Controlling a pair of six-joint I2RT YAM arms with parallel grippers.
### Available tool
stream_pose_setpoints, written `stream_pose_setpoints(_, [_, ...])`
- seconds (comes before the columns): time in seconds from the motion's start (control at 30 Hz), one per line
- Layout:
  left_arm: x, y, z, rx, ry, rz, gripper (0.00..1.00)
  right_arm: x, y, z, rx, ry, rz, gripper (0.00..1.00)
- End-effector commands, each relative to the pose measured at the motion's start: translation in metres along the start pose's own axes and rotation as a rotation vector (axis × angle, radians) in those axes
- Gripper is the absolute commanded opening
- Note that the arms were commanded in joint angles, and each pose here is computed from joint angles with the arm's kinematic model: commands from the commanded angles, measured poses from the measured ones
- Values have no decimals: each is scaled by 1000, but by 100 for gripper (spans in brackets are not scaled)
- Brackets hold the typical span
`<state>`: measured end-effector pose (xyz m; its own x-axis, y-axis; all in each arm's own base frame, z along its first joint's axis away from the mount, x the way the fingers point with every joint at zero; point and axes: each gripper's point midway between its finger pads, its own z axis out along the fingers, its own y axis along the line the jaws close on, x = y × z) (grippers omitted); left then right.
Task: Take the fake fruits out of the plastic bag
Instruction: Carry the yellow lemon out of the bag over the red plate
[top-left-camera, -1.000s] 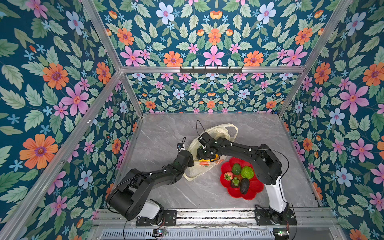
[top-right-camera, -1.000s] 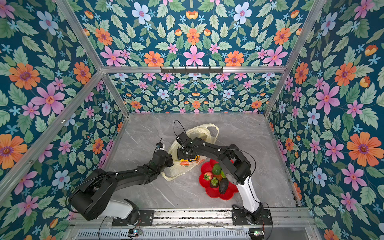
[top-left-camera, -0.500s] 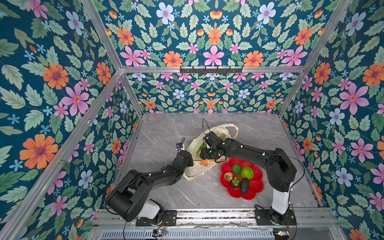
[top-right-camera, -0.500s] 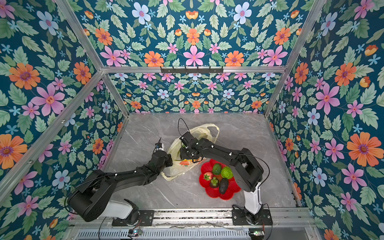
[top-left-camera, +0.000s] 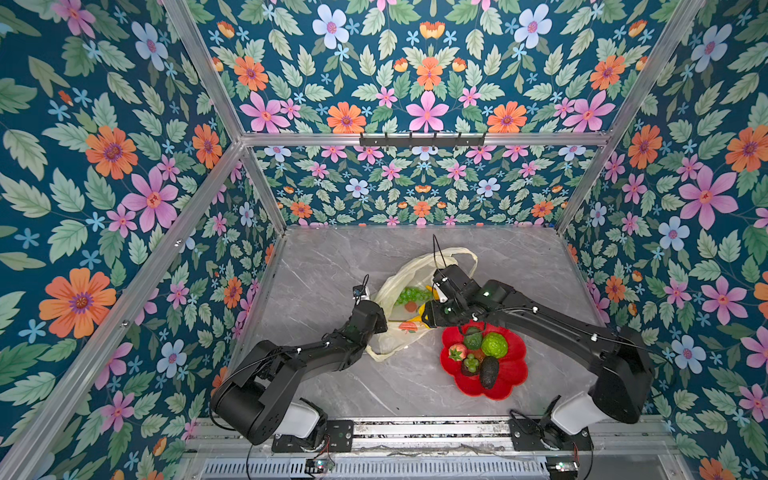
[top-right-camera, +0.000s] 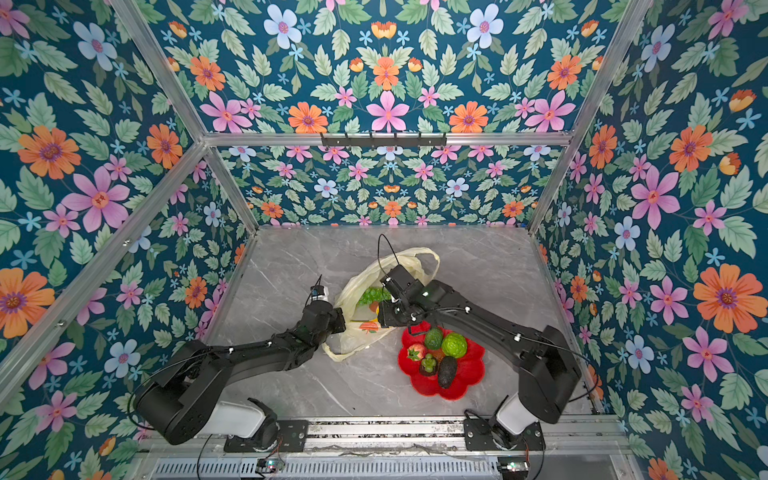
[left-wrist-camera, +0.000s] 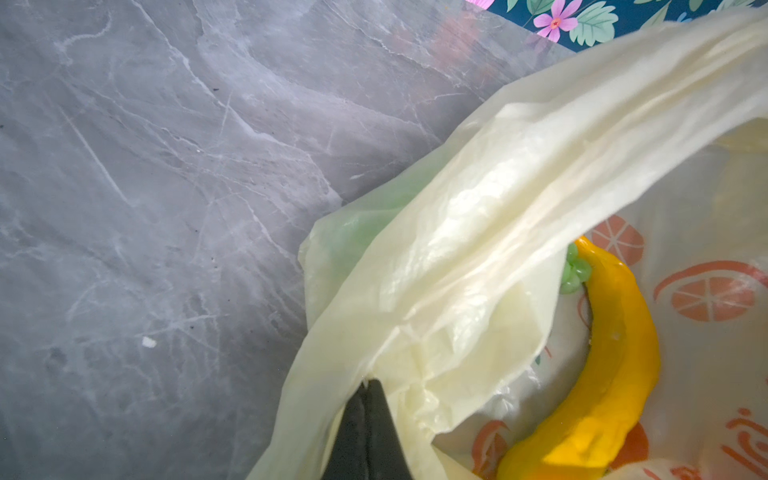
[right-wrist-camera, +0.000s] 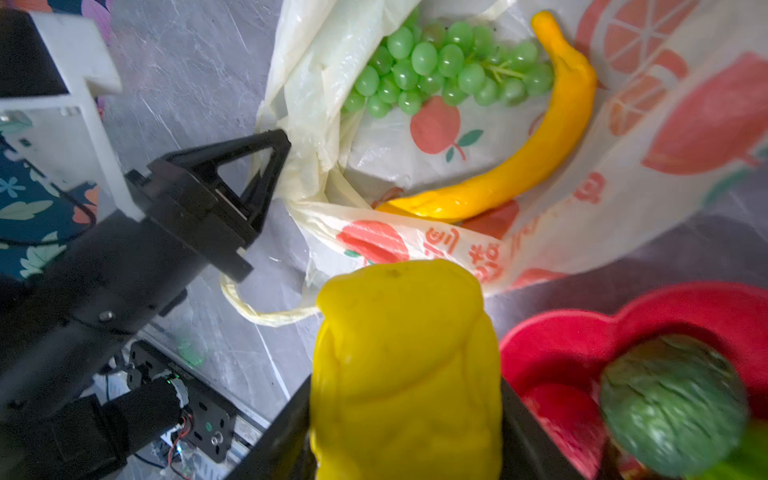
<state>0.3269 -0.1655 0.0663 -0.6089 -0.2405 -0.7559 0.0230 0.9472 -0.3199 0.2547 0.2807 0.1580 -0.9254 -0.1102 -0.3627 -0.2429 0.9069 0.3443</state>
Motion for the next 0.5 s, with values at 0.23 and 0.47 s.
stream_pose_setpoints(0.23, [3, -4, 1, 27, 16, -3, 0, 67, -66, -38, 198, 171, 66, 54])
stream_pose_setpoints(0.47, [2, -3, 1, 29, 19, -7, 0, 98, -96, -61, 286, 247, 162, 54])
